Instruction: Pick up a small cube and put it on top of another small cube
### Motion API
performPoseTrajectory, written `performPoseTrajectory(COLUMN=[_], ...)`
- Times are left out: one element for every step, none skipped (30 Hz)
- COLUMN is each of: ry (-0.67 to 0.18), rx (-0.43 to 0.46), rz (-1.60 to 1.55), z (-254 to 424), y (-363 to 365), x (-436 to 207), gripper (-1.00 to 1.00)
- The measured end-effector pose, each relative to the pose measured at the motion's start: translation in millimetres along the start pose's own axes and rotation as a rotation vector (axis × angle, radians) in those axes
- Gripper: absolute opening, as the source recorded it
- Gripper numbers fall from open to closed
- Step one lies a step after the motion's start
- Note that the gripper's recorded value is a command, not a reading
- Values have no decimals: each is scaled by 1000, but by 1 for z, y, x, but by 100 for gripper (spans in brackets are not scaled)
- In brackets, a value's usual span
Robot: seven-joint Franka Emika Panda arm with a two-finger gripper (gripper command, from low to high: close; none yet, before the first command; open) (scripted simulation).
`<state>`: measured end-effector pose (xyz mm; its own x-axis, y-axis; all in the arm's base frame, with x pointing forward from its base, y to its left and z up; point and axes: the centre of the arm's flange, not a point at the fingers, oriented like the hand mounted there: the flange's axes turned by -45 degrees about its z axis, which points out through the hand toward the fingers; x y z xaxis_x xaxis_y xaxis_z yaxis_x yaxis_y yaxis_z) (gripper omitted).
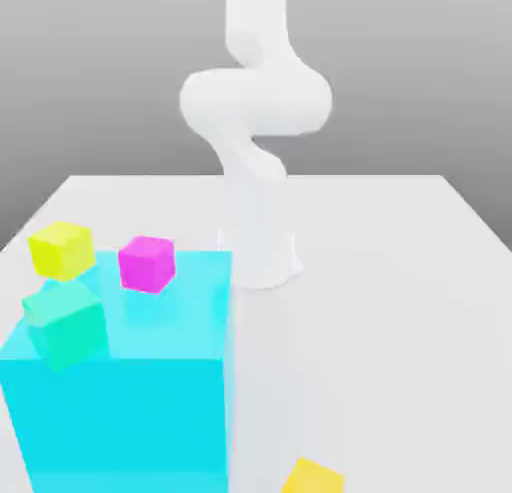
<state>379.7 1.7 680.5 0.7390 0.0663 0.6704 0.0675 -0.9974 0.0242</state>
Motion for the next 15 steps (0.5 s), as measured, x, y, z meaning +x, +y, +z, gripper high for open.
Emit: performPoseTrajectory(ry=[-27, -53, -78, -103, -127, -151, -174, -197, -220, -243, -266, -289, -311, -333, -356], rx=[13, 25, 37, 50, 62, 75, 87, 100, 113, 125, 139, 152, 165, 178, 192], rz=[-35, -68, -101, -133, -165, -197, -230, -262, -294, -327, -359, -392, -424, -457, -489], z=[20, 38, 57, 75, 93, 111, 129, 147, 164, 182, 199, 216, 233, 250, 266], y=[-1, -2, -3, -4, -6, -8, -10, -12, -14, -17, -19, -22, -25, -28, -30], x=[1, 1, 1, 0, -2, -4, -7, -11, -15, -20, -26, -32, -38, -46, -54], gripper=[0, 0, 0, 0, 0, 0, 0, 0, 0, 0, 0, 0, 0, 0, 0])
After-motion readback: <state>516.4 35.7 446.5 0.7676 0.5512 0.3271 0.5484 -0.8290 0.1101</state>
